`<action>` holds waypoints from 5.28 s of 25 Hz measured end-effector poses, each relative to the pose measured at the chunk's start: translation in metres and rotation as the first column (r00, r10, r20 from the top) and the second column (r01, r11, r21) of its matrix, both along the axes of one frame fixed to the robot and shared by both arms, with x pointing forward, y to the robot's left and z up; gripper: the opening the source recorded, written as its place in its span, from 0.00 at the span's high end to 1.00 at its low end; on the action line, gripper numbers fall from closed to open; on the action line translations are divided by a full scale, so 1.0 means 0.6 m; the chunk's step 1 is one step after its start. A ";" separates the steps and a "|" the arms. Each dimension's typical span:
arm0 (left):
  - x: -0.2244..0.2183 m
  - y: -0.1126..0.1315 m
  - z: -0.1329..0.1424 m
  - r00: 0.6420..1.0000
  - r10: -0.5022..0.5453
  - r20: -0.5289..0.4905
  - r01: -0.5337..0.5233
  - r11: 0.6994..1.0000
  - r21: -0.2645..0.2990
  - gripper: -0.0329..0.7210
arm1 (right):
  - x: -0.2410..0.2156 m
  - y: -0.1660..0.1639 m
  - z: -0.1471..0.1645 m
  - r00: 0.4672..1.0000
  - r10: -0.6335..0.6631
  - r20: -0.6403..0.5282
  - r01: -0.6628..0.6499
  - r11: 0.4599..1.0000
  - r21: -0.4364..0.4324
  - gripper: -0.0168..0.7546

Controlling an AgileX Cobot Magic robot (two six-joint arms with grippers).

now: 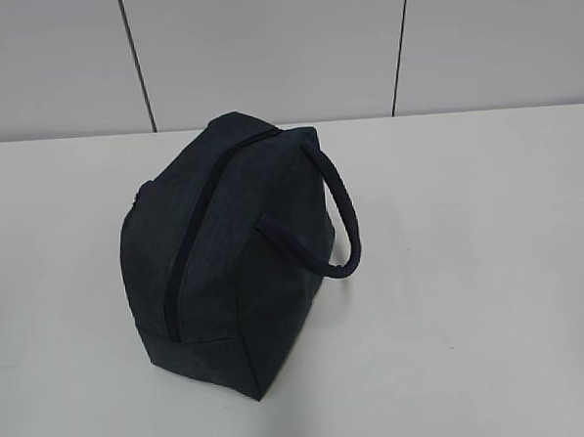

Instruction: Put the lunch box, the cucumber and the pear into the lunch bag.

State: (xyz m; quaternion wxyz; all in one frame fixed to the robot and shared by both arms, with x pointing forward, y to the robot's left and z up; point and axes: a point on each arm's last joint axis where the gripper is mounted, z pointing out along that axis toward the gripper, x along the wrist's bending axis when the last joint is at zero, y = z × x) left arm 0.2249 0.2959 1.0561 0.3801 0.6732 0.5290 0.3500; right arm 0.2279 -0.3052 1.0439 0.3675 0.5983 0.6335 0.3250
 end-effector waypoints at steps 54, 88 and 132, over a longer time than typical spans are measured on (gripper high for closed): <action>0.000 0.000 0.000 1.000 0.000 0.000 0.000 1.000 0.000 0.59 | 0.000 0.000 0.000 1.000 0.000 0.000 0.000 1.000 0.000 0.33; 0.000 0.000 0.000 1.000 0.000 0.000 0.000 1.000 0.000 0.59 | 0.000 0.000 0.000 1.000 0.000 0.000 0.000 1.000 0.000 0.33; 0.000 0.000 0.000 1.000 0.000 0.000 0.000 1.000 0.000 0.59 | 0.000 0.000 0.000 1.000 0.000 0.000 0.000 1.000 0.000 0.33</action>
